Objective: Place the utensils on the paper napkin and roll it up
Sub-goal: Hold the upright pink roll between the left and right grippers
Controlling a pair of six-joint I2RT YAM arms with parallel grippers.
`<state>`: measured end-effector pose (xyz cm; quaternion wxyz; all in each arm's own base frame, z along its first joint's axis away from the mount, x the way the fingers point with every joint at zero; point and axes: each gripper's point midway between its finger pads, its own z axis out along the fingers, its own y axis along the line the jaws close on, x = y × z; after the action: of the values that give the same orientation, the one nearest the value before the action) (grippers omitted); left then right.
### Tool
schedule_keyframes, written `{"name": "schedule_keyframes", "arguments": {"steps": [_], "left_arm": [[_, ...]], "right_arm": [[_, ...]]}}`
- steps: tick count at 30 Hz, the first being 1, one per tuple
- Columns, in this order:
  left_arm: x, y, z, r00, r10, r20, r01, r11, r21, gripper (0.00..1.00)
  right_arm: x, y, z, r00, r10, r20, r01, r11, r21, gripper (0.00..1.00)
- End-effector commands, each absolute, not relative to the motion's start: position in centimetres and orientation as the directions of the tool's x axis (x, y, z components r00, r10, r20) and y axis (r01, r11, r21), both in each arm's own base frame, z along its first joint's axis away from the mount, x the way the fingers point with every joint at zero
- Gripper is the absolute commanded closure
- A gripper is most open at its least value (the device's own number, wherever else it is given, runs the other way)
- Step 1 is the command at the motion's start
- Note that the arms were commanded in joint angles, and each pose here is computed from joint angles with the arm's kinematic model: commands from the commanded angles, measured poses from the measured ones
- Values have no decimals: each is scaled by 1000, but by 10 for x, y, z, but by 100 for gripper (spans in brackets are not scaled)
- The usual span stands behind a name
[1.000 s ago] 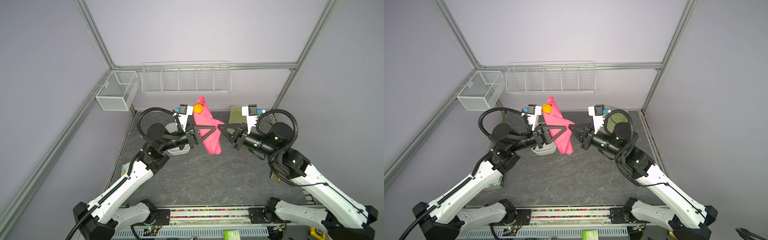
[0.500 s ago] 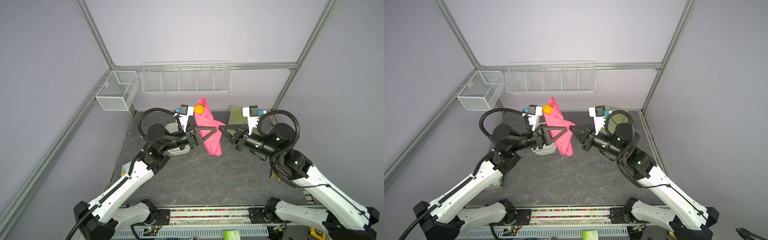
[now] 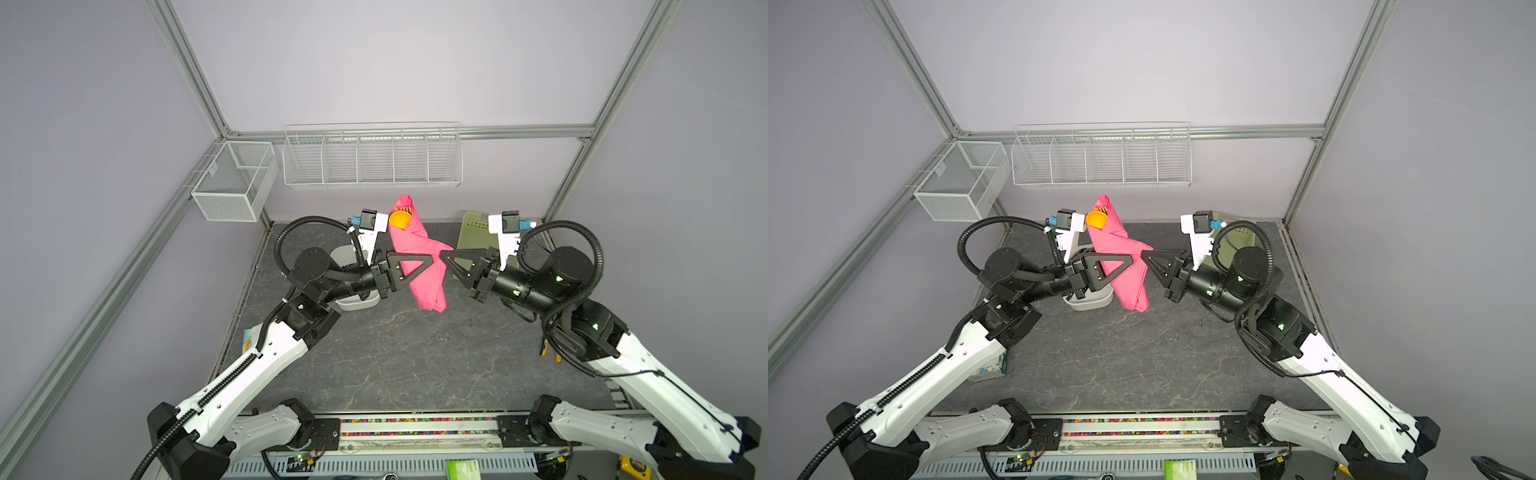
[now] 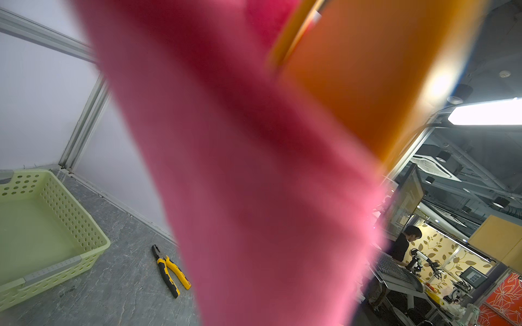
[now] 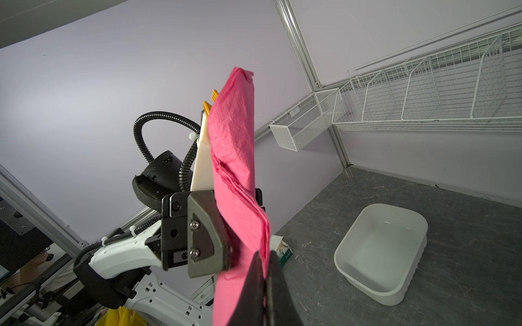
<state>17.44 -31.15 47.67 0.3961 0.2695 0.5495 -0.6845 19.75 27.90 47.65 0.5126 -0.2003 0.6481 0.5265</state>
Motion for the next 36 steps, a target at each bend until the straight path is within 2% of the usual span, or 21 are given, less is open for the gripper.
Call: {"name": "schedule_keyframes", "arguments": {"steps": [1, 36], "left_arm": [[163, -307, 489, -509, -261, -820, 860, -131, -493, 85], [165, -308, 483, -515, -248, -820, 857, -116, -503, 84]], "right_arm": [[203, 263, 488, -341, 317, -885, -785, 422, 454, 93], [203, 252, 489, -326, 329, -886, -768, 454, 451, 93]]}}
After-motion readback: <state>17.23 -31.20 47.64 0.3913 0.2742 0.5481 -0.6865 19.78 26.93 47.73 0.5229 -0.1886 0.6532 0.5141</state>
